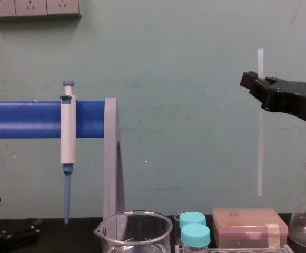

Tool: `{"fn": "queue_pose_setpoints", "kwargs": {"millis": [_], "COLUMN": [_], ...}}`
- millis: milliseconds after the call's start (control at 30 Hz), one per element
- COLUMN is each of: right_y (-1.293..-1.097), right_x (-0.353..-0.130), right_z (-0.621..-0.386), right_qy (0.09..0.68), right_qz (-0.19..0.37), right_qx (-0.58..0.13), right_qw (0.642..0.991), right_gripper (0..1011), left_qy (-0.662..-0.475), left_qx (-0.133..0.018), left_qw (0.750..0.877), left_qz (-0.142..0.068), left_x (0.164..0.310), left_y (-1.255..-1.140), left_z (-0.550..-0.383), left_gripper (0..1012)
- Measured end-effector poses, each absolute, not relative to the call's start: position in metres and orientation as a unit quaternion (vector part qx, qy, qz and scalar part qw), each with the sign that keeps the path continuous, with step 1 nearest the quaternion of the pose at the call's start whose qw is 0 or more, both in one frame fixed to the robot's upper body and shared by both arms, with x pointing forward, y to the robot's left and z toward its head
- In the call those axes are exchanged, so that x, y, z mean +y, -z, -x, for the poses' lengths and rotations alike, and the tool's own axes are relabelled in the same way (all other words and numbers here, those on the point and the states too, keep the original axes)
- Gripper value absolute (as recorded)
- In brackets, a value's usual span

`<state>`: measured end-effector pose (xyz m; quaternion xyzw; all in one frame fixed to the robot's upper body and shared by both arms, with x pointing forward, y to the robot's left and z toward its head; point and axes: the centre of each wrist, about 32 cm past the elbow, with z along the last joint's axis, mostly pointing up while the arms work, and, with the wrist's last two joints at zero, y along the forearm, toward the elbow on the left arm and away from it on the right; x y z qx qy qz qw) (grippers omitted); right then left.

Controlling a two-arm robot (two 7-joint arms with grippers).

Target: Pick up the stirring rod with one hand, then place it down.

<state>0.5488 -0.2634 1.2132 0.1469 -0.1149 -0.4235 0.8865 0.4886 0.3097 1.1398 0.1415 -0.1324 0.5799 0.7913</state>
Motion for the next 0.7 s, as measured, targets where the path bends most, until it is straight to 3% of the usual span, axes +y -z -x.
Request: {"fn": "queue_pose_setpoints", "kwargs": {"millis": [700], "right_y": [-1.2129], "right_x": [-0.2640], "right_z": [-0.5473], "right_qy": [0.421], "right_qz": [-0.145], "right_qx": [-0.116], "right_qw": [0.888], "right_gripper": [70], "left_qy": [-0.580], "left_qx": [-0.132], "left_qw": [0.791], "left_qz": [-0.142], "left_x": [0.3097], "left_y": [-1.1398], "left_z": [-0.4886], "left_gripper": [1000]}}
